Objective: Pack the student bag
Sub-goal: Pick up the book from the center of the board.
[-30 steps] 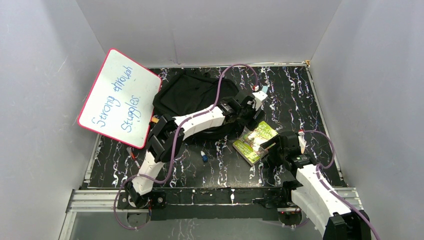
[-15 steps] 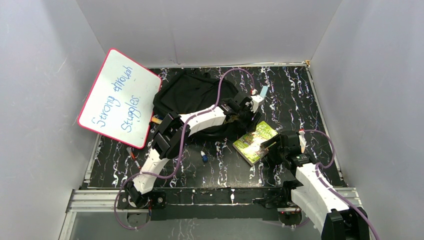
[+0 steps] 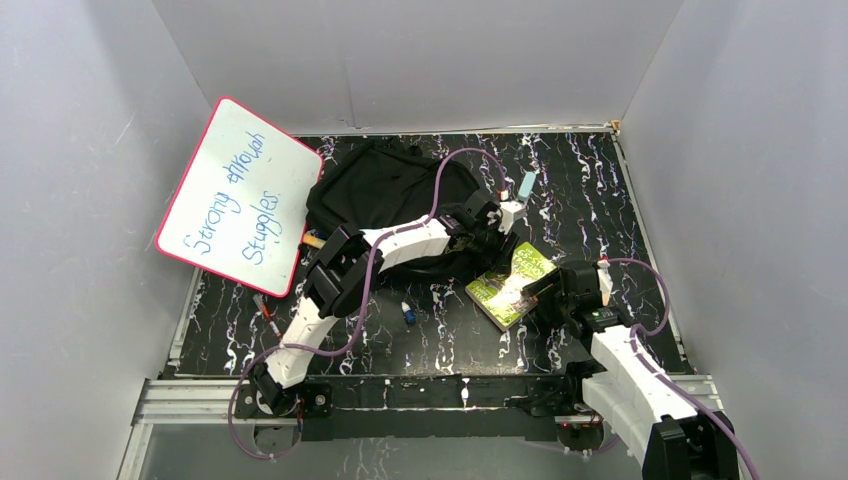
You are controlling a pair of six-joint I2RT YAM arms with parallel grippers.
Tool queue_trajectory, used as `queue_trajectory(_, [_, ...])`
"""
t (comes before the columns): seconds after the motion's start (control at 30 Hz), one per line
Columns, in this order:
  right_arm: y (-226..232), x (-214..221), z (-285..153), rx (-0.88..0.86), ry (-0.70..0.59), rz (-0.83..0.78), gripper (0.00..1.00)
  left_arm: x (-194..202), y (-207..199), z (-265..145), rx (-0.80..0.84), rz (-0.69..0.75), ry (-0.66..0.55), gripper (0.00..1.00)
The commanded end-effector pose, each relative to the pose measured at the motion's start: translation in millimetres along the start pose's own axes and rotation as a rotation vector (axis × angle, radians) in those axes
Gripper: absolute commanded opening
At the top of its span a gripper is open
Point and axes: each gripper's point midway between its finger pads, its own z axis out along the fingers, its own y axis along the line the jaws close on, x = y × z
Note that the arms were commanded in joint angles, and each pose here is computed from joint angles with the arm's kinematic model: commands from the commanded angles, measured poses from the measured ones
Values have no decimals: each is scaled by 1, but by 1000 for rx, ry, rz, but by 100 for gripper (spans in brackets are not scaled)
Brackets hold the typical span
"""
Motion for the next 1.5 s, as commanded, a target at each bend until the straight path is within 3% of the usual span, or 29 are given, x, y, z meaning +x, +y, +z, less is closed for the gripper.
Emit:
queue_trajectory(0.0, [1, -8, 4, -6, -38, -11, 63, 6, -5, -2, 43, -26, 21, 46])
queue_trajectory(0.2, [6, -14, 3, -29, -63, -31, 39, -1, -8, -7, 42, -24, 6, 46])
queue_trajectory(0.4, [15, -24, -7, -66, -107, -66, 0, -34, -4, -26, 64, -103, -91, 57])
queue_trajectory(0.53, [23, -32, -15, -98, -140, -158, 0, -62, 5, -53, 148, -210, -186, 73])
queue_trajectory(0.63, [33, -37, -23, -149, -166, -225, 0, -76, 8, -68, 167, -207, -239, 79])
queue_trajectory(1.13, [86, -61, -78, -475, -361, -291, 0, -67, 1, -75, 258, -242, -273, 80])
queue_trajectory(1.47, [113, -65, -109, -633, -420, -339, 0, -74, -31, -89, 473, -227, -322, 81])
